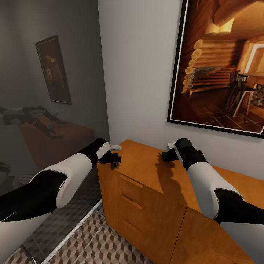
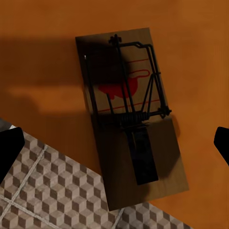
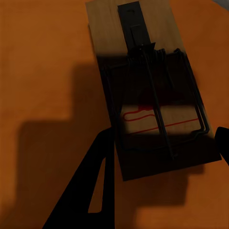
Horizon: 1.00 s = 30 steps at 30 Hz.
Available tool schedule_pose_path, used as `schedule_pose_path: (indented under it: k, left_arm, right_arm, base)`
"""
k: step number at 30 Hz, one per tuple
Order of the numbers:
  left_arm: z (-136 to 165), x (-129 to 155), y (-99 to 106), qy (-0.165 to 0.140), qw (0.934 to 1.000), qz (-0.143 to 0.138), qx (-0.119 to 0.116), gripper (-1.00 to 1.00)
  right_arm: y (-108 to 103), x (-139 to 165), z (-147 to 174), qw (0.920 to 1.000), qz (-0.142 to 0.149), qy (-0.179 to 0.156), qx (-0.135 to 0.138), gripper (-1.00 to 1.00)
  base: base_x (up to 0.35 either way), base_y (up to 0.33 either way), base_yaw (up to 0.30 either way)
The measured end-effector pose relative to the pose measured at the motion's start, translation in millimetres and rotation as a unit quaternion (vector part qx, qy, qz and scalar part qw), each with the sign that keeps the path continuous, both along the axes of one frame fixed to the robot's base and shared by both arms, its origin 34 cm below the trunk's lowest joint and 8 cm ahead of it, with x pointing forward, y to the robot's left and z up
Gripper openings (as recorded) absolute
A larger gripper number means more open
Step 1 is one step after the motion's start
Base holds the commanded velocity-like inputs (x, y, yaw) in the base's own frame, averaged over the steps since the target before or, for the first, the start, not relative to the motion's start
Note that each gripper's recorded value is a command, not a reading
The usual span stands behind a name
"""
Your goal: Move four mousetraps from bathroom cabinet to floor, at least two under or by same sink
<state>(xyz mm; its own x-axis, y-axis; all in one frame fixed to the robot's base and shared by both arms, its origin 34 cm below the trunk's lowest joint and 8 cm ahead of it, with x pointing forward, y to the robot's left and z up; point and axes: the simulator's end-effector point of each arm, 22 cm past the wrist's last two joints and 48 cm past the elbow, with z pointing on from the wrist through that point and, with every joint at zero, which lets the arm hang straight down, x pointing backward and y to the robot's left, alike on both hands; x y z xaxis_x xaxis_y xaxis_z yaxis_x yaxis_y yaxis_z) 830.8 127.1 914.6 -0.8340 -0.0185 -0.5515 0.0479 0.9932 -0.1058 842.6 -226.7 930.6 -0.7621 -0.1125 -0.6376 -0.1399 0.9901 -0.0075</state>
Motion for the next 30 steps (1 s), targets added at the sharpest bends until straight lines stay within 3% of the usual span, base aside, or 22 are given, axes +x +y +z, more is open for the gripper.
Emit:
schedule_pose_path:
  k: [30]
  left_arm:
    - [0.8,0.2,-1.0,-0.001,1.0,-0.001,0.0,1.0]
  right_arm:
    - [0.0,0.0,0.0,1.0,0.0,0.0,0.0,-1.0]
  base:
    - [0.0,0.0,0.0]
